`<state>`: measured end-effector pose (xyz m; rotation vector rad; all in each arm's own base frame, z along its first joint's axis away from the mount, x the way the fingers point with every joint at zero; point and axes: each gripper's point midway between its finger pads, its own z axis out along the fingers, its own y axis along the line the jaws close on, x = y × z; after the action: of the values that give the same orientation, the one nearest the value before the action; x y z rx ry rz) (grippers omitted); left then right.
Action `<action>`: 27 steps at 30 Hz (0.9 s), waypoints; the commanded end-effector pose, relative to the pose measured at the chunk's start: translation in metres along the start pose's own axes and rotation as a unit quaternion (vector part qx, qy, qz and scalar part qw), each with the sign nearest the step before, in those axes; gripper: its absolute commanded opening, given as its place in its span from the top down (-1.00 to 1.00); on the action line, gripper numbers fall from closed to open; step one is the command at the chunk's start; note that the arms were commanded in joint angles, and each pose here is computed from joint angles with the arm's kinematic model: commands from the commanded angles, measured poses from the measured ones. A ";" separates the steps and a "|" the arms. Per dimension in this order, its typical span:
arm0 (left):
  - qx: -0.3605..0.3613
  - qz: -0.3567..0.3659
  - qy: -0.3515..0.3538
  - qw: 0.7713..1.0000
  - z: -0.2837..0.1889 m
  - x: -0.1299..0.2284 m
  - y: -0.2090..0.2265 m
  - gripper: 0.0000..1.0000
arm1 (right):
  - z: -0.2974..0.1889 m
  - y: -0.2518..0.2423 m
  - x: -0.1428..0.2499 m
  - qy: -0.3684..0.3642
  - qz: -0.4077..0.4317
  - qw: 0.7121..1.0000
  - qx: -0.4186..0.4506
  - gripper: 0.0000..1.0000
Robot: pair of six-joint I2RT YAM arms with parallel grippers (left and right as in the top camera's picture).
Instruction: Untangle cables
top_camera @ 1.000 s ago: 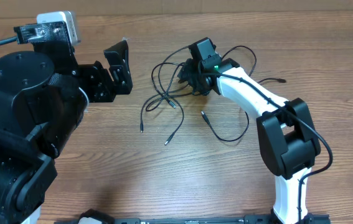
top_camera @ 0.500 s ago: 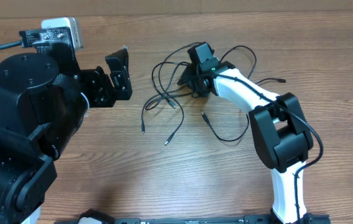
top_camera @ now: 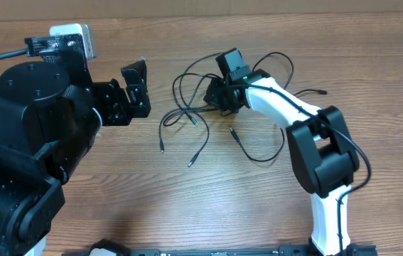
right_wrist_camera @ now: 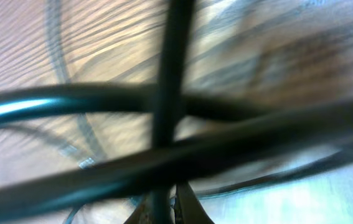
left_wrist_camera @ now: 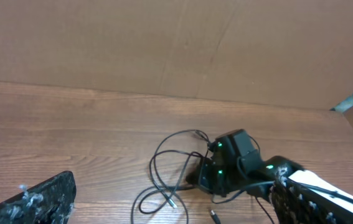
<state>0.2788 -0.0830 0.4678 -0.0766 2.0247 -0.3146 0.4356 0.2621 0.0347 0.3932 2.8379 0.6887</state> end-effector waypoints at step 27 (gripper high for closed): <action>0.086 0.029 0.165 0.982 0.122 0.056 -0.049 -1.00 | -0.262 0.026 0.001 -0.090 -0.207 0.967 0.122 0.92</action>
<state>0.3607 -0.1625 0.3717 0.0810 2.3402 -0.4876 0.3761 0.1761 0.2360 -0.0608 2.8140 0.1830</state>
